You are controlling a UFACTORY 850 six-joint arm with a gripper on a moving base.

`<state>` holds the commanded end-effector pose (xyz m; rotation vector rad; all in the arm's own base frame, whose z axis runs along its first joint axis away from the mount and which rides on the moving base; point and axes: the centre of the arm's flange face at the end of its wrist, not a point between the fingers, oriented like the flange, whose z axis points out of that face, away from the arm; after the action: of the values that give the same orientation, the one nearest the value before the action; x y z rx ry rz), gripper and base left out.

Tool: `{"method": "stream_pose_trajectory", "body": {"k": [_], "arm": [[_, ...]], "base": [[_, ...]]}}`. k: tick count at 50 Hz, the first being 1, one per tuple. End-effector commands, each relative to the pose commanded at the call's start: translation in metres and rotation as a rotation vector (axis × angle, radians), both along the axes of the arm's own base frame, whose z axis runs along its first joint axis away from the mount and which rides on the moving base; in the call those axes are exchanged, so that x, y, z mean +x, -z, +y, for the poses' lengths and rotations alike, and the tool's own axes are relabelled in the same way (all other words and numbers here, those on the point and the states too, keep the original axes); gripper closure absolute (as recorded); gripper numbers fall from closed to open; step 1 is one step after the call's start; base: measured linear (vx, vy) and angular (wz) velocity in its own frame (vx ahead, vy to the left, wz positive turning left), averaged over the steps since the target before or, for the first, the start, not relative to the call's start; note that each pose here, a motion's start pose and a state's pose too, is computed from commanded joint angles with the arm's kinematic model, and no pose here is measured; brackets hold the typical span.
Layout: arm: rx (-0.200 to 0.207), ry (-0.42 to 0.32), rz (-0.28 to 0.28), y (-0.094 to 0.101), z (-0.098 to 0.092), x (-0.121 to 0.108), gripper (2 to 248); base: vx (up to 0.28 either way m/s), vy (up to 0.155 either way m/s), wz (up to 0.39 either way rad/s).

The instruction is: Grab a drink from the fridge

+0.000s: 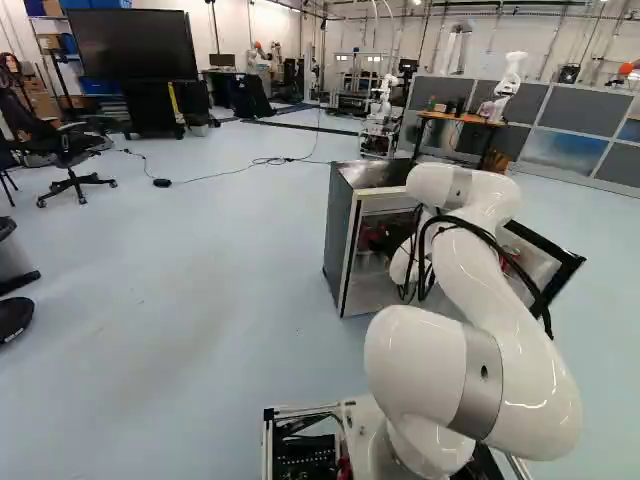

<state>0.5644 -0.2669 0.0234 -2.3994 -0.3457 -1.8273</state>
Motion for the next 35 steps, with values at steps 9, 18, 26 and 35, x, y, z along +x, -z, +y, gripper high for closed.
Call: {"method": "stream_pose_trajectory", "body": {"k": [9, 18, 26, 35], "arm": [[0.016, 0.011, 0.026, -0.006, 0.003, -0.018, 160], [0.028, 0.023, 0.046, -0.021, 0.005, -0.035, 160], [0.038, 0.034, 0.062, -0.035, 0.008, -0.051, 160], [0.049, 0.047, 0.077, -0.051, 0.011, -0.069, 160]], "base": [[0.000, 0.000, 0.000], [0.000, 0.000, 0.000], [0.000, 0.000, 0.000], [0.000, 0.000, 0.000]]}}
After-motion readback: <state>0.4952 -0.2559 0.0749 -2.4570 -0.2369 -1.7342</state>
